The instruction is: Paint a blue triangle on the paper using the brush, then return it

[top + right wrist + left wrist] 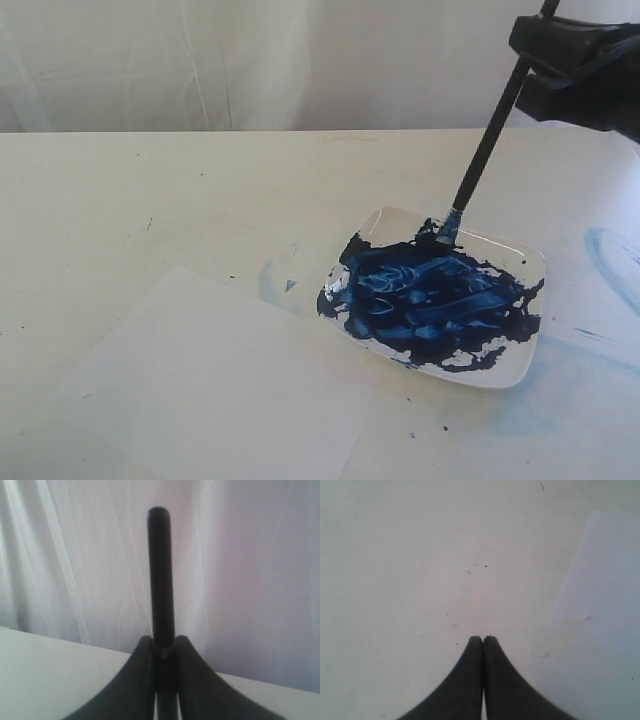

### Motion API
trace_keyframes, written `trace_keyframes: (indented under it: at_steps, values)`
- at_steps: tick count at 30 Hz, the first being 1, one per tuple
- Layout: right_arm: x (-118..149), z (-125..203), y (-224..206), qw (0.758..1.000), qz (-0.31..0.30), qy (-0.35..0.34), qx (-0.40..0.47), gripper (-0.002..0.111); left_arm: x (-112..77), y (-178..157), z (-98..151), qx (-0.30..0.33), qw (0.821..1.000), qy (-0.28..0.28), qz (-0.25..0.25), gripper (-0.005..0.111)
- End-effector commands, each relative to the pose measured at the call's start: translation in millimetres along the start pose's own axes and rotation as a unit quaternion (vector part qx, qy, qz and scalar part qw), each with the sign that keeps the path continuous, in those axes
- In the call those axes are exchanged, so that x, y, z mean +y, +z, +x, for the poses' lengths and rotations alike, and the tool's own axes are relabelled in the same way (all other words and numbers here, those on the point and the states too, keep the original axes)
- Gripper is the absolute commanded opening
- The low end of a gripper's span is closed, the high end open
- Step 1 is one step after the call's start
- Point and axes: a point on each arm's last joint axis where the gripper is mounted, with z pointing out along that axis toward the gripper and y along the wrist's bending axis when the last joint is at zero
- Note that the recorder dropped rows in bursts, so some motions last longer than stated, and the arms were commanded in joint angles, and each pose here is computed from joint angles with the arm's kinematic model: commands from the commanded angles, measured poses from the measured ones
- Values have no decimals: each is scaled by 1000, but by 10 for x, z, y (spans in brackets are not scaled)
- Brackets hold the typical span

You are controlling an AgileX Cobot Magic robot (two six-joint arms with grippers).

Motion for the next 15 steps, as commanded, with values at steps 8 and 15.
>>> trace_keyframes:
  at_steps: [8, 15]
  values:
    - [130, -191, -132, 999, -24, 8, -33, 0, -3, 8, 14, 5, 1000, 1, 2, 0]
    - [199, -256, -196, 998, -39, -20, -39, 0, 32, 8, -6, -4, 995, 100, -18, 0]
